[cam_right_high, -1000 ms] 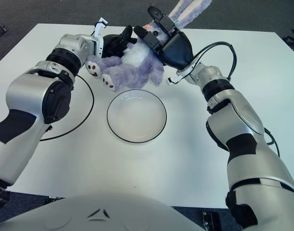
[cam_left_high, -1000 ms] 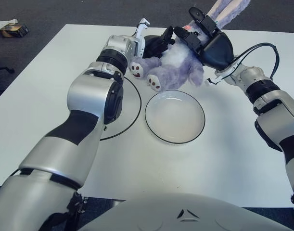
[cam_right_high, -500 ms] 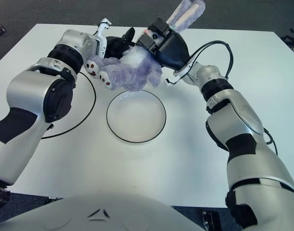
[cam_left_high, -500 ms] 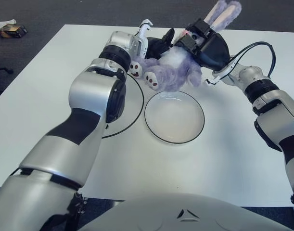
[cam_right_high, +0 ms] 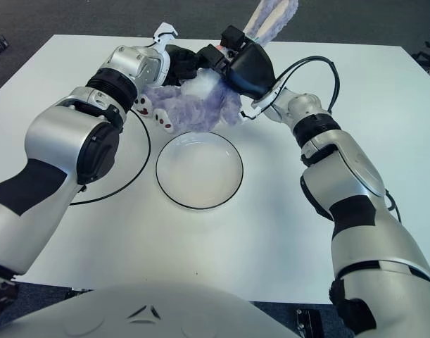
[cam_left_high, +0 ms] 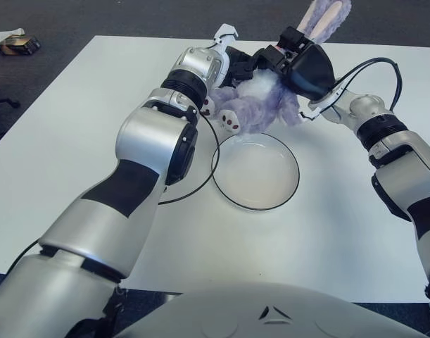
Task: Put the doll into the plate.
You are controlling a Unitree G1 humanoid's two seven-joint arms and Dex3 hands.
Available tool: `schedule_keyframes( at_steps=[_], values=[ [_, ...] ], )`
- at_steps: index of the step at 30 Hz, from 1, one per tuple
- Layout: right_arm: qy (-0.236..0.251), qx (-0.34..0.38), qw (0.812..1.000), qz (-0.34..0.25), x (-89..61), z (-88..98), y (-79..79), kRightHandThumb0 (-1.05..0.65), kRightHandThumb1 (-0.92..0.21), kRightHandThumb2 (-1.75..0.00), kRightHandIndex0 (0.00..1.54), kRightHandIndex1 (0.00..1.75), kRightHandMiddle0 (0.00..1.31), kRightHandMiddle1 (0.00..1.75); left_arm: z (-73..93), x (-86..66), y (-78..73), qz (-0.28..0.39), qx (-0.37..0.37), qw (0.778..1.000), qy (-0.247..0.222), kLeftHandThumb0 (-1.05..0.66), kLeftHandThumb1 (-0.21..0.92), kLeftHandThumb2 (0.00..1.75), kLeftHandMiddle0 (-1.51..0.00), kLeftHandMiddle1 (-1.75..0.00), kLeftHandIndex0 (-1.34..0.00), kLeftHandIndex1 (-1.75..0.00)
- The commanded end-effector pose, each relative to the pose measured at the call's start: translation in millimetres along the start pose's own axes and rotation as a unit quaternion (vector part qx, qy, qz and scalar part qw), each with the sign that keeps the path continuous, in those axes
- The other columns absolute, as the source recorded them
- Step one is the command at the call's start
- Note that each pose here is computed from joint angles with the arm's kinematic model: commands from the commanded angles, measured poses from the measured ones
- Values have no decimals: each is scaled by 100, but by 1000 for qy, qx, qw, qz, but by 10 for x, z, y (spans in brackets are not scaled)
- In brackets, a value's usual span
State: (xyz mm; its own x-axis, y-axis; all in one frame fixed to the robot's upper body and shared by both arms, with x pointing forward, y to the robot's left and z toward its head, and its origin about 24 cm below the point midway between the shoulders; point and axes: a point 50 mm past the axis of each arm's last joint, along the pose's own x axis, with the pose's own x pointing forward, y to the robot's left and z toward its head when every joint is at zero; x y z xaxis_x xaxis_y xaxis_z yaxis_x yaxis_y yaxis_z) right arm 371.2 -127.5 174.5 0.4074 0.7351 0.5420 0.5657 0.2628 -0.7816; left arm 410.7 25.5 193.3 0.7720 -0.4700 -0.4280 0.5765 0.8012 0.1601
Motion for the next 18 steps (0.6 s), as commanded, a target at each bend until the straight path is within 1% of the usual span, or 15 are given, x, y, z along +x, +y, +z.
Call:
schedule_keyframes(
  at_steps=[1,3,4,6,9,12,18],
  values=[
    [15,6,1000,-9,7,-14,-22,0,-16,-148,77,166,49,175,15,-3,4,-6,-10,1000,-11,0,33,130,-62,-172,-39,-172],
    [21,8,1000,-11,3,-19,-24,0,-16,-148,76,167,49,175,15,-7,-7,-19,-45,999,-11,0,32,131,-64,-174,-41,-166],
    [24,10,1000,-12,1,-21,-25,0,-16,-149,76,168,49,175,13,-10,-8,-23,-60,998,-10,0,35,128,-57,-174,-42,-169],
    [27,12,999,-13,0,-22,-26,0,-16,-149,76,168,49,175,10,-13,-7,-27,-71,997,-9,0,38,125,-50,-174,-42,-172],
    [35,23,999,-19,-10,-23,-33,0,-16,-149,76,169,49,175,-28,-15,31,-22,-77,997,-9,0,40,122,-45,-175,-42,-174],
    [44,35,998,-24,-23,-30,-44,0,-14,-151,77,168,51,175,-80,-26,123,-12,-79,997,-21,-1,41,122,-44,-175,-42,-174],
    [68,50,996,-26,-48,-60,-54,0,-13,-152,78,168,52,175,-55,-70,249,22,-59,997,-50,-1,38,125,-46,-175,-44,-175]
  ],
)
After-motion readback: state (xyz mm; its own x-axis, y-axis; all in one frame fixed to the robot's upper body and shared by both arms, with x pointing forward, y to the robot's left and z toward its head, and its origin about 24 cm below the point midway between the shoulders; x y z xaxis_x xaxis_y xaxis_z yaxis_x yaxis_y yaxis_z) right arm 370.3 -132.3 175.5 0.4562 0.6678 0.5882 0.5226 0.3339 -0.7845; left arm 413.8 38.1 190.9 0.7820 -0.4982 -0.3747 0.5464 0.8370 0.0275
